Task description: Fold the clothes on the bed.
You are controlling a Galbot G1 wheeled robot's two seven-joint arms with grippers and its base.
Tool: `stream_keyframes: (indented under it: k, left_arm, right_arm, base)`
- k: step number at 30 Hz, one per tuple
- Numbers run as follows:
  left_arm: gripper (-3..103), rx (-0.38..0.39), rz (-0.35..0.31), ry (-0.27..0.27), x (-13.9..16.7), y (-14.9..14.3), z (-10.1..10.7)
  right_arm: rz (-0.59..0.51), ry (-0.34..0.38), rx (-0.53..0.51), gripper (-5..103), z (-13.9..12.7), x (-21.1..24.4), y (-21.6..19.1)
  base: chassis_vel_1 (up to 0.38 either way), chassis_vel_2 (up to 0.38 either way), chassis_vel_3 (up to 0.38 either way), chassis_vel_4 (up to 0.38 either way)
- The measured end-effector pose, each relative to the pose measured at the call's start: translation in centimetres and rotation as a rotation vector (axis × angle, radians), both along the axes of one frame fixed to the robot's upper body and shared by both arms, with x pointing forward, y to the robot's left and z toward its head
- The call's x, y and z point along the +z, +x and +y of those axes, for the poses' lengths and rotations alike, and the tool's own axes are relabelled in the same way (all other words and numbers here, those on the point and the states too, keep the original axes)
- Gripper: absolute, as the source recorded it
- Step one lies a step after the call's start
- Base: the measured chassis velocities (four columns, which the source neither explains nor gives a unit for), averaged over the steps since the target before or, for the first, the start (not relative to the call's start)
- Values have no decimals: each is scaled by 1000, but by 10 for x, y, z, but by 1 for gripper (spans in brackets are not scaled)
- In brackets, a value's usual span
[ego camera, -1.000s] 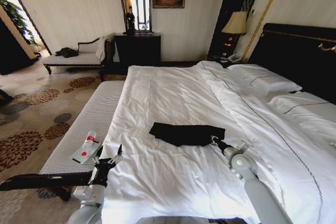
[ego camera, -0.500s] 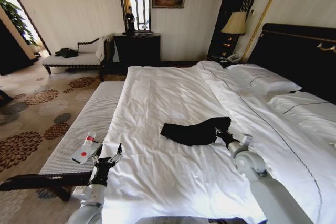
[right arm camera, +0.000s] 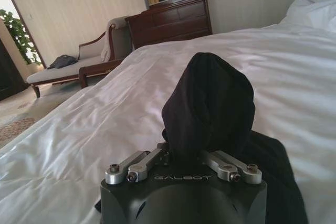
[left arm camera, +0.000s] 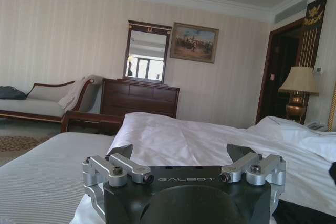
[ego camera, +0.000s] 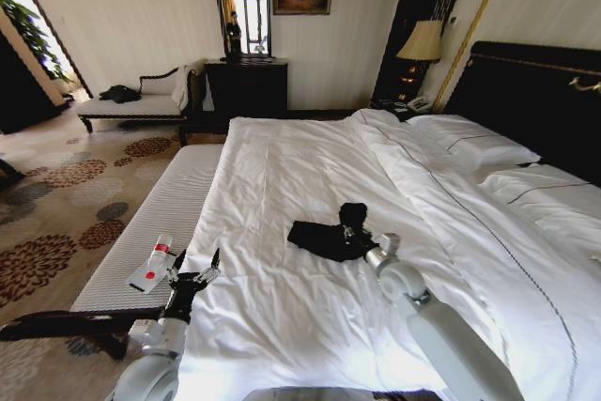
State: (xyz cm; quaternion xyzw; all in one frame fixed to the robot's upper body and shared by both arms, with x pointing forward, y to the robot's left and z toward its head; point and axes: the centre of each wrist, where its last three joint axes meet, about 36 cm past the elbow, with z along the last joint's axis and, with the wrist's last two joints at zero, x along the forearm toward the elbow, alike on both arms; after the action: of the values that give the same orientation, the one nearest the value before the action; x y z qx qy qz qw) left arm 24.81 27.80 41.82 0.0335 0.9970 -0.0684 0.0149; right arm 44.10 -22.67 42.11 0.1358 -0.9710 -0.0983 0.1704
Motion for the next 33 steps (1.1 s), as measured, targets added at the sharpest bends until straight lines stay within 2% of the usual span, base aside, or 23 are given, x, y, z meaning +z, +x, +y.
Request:
stream_keyframes:
  k: [5, 12, 18, 23, 24, 25, 27, 28, 29, 31, 32, 33]
  left_arm:
    - [100, -18, 12, -2, 3, -3, -2]
    - [100, -24, 18, 3, 3, -5, -1]
    - [100, -27, 9, -2, 4, 0, -1]
    - [100, -28, 10, -5, 4, -1, -2]
    - [100, -27, 13, -6, 3, -2, -3]
    - [100, -27, 13, -6, 3, -2, -3]
    - [100, -25, 13, -2, 2, -4, -3]
    - [100, -25, 13, -2, 2, -4, -3]
    - [100, -25, 12, 4, 2, -5, -3]
    - [100, -22, 12, 5, 1, -6, -3]
    - [100, -20, 13, 2, 0, -7, -4]
    - [100, -20, 13, 2, 0, -7, -4]
  right_arm:
    - [31, -9, 38, 8, 25, -20, 15]
    - [55, -37, 28, 8, 41, -54, 28]
    - [8, -62, -40, 8, 50, -71, 42]
    - [-24, -97, -28, 7, 54, -73, 39]
    - [-35, -98, -20, 12, 56, -73, 38]
    - [-35, -98, -20, 12, 56, -73, 38]
    - [-84, -94, 0, 22, 64, -68, 32]
    - [-84, -94, 0, 22, 64, -68, 32]
    - [-128, -97, 19, 27, 67, -61, 28]
    - [-186, -97, 59, 27, 71, -49, 20]
    - [-210, -97, 83, 38, 72, -45, 16]
    - [-210, -97, 83, 38, 72, -45, 16]
  base:
    - [0, 0, 0, 0]
    - [0, 0, 0, 0]
    - [0, 0, 0, 0]
    - [0, 0, 0, 0]
    - [0, 0, 0, 0]
    - [0, 0, 0, 0]
    - [0, 0, 0, 0]
    - [0, 0, 0, 0]
    - [0, 0, 0, 0]
    - [0, 0, 0, 0]
    - [0, 0, 0, 0]
    - [0, 0, 0, 0]
